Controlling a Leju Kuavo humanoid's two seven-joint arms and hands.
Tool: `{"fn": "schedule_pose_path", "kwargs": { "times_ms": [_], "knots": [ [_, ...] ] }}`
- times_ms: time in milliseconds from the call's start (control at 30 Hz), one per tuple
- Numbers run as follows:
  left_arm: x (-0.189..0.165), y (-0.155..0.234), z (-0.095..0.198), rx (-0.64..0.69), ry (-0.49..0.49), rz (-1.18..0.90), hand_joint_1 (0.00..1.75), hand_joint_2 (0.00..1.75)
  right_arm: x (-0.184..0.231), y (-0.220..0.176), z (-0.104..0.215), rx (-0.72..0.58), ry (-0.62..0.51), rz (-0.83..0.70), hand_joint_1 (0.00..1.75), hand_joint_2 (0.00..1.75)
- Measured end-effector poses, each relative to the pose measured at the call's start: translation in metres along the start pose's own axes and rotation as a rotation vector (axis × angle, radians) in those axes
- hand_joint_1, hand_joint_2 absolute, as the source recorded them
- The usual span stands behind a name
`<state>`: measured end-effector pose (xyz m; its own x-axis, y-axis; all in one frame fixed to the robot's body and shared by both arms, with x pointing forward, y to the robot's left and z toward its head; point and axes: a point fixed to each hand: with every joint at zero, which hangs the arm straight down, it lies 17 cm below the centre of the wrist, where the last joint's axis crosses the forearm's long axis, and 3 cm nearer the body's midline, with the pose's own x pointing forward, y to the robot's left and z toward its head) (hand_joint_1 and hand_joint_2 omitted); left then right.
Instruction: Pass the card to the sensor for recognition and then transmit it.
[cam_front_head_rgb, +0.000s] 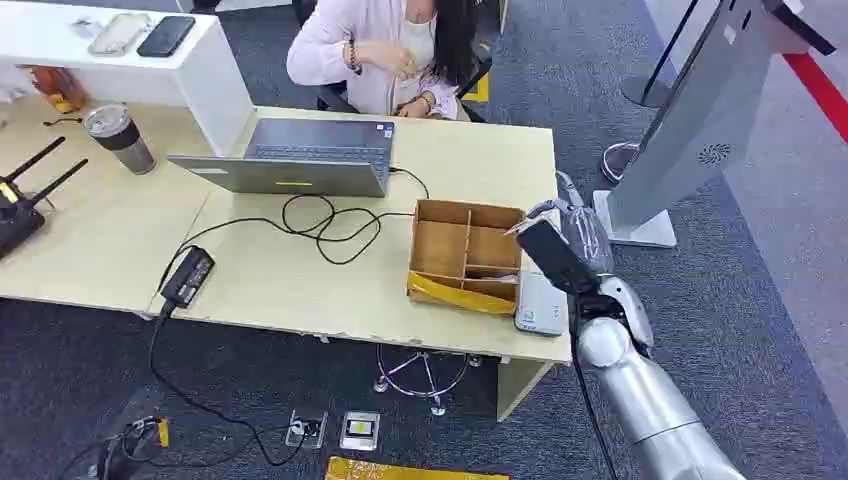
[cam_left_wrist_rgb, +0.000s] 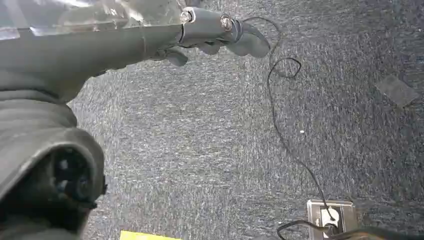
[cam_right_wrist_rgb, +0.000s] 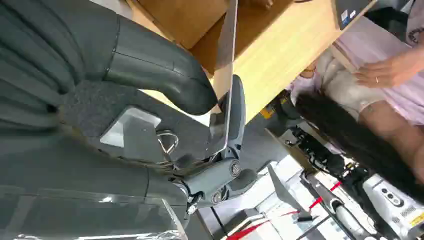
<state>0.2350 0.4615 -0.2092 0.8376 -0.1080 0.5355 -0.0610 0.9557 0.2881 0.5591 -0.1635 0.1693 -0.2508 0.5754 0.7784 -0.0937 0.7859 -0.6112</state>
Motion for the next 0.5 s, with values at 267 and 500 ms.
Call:
{"fn": "schedule_pose_path", "kwargs": {
  "times_ms": [267,500],
  "knots": [
    [-0.009,0.000,0.002,0.003,0.012,0.014,0.00,0.00,-0.040,0.022,0.013,0.033,0.071,-0.013,1.75,1.75],
    [-0.015,0.005,0.003,0.024,0.021,0.029,0.00,0.00,-0.065,0.039,0.022,0.064,0.136,-0.013,1.75,1.75]
  ]
}}
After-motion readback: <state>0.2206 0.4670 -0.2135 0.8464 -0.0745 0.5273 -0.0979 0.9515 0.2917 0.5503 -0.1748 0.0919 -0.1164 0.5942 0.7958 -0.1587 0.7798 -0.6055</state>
